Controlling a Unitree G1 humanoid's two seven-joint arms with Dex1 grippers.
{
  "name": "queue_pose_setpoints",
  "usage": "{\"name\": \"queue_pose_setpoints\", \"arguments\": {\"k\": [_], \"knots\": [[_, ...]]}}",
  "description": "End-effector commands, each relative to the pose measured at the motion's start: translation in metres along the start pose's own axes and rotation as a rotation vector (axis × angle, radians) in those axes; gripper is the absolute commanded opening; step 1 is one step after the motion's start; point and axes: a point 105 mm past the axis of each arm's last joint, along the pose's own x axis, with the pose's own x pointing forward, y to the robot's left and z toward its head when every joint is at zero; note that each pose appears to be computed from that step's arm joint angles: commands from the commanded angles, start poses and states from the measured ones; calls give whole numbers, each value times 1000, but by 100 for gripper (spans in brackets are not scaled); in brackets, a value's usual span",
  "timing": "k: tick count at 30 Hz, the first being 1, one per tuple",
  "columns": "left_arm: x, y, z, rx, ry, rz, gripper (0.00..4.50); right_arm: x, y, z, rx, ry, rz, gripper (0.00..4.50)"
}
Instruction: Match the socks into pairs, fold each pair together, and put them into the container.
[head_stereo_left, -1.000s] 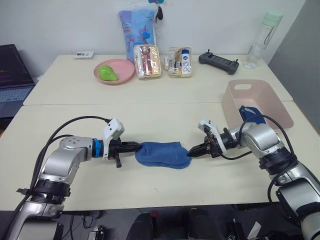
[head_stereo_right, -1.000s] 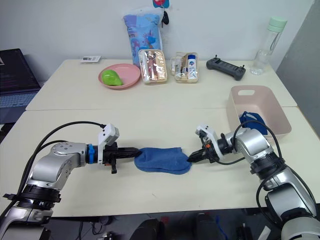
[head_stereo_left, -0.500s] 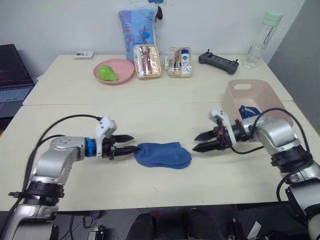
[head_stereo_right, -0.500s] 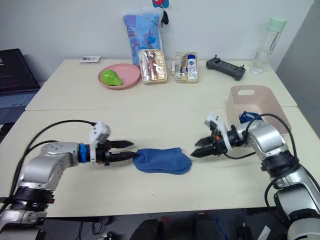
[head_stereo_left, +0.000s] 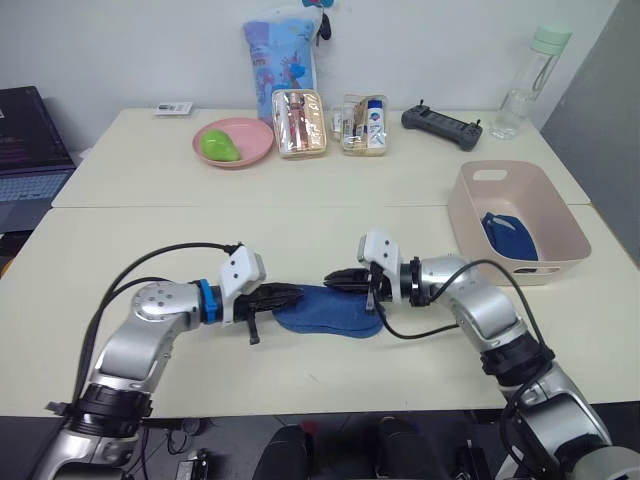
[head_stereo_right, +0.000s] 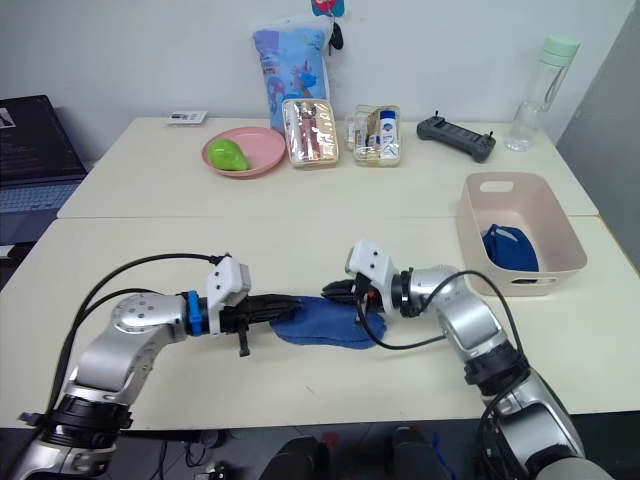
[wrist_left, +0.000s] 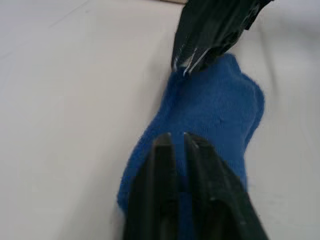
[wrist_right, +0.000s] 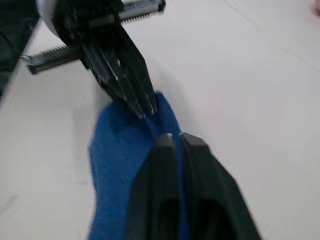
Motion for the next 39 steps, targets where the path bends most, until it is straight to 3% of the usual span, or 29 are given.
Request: {"name": "queue_pose_setpoints", "arguments": {"k": [1, 5, 10, 14, 20, 23, 27, 33, 39], "knots": [[5, -1, -9, 24, 3, 18, 4, -1, 6, -21, -24, 43, 0, 1], [7, -3, -25, 10, 41, 2, 4, -18, 11, -52, -30, 131, 28, 1], [-4, -4, -37, -19, 74, -11, 4, -39, 8, -64, -47, 167, 23, 1], [-13, -6, -31, -35, 42, -18, 4, -53, 11, -59, -24, 157, 54, 1], [-15, -1, -2, 2, -51, 38, 4, -64, -3, -23, 107, 33, -41, 1], [-21, -3, 9, -5, -83, 63, 0, -72, -9, -26, 180, 68, -116, 90], [-31, -11, 15, -20, -91, 104, 0, -73, -3, -39, 307, 105, -206, 240], [-17, -29, 19, -64, -130, 121, 0, -51, 25, -51, 369, 170, -145, 441], [-19, -29, 18, -66, -118, 129, 0, -36, 36, -52, 345, 193, -91, 441]]}}
